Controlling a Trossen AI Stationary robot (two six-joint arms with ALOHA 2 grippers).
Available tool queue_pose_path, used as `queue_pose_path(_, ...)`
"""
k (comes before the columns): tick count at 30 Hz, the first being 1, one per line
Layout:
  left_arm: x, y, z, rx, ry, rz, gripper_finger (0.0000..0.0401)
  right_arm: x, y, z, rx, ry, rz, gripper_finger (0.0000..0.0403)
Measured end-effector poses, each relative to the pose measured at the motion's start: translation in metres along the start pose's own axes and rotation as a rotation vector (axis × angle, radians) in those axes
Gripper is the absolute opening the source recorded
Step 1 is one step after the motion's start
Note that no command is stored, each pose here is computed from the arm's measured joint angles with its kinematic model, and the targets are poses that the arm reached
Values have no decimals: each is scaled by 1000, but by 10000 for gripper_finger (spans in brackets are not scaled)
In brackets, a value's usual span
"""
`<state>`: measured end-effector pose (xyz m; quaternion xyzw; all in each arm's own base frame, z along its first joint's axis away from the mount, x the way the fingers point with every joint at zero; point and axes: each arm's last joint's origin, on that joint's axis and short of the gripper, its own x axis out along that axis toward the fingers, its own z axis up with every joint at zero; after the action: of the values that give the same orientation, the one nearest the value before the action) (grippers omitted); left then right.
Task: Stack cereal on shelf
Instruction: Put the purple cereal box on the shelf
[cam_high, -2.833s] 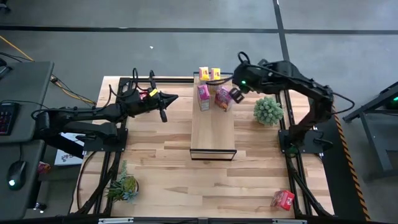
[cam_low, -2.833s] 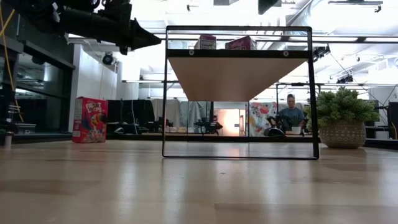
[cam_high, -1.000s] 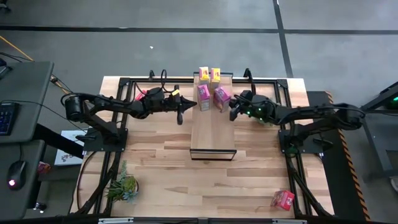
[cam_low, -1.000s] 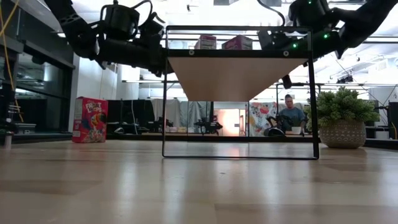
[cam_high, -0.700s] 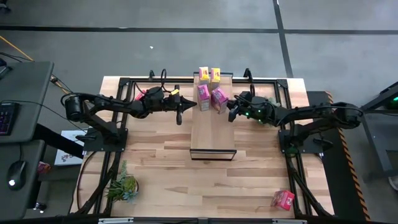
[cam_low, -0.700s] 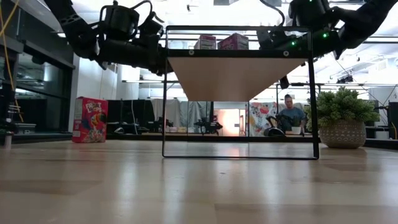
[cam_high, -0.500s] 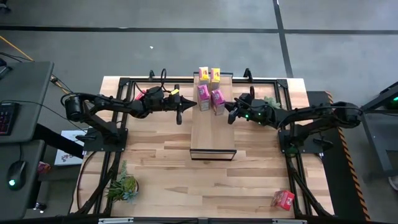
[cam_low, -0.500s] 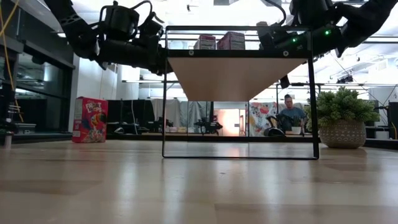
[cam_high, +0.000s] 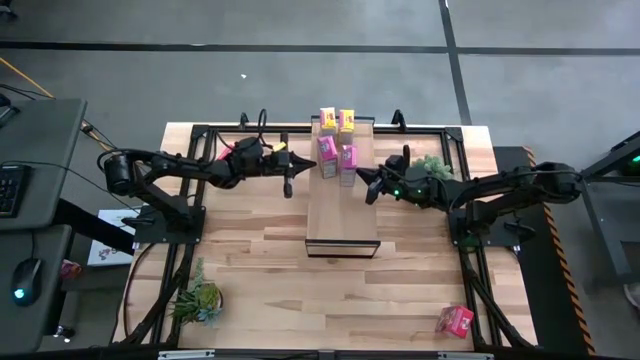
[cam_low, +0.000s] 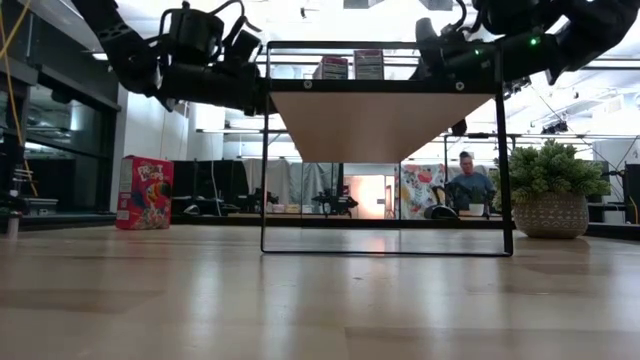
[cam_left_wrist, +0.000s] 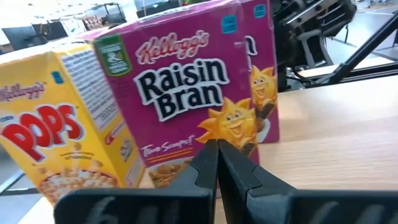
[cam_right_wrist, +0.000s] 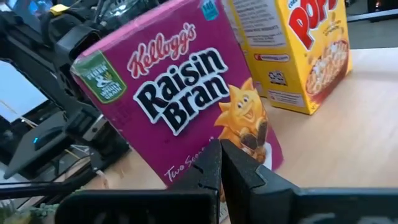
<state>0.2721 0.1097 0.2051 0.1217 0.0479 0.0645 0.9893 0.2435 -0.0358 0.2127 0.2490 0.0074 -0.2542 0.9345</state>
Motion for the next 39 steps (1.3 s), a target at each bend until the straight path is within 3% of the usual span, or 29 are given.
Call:
queue_pose_path(11,-1,5,-3,7,11,19,0,-3,6,-4,13,-12,-13,0)
queue_pose_path(19,-10,8,-4,-9,101,-36,0,-15,20,-7,-39,108,176,0)
queue_pose_path(26,-20,13,8,-24,80,-19,0,-17,21,-11,-43,176,227,0)
queue_pose_path(30,-21,10,12,-32,21,-142,0,-16,20,-8,-52,115,162,0)
queue_pose_path(34,-21,4,14,-57,-30,-294,0,-16,21,-7,-52,95,173,0)
queue_pose_path(39,-21,4,19,-66,-79,-320,0,-16,21,-7,-33,85,145,0)
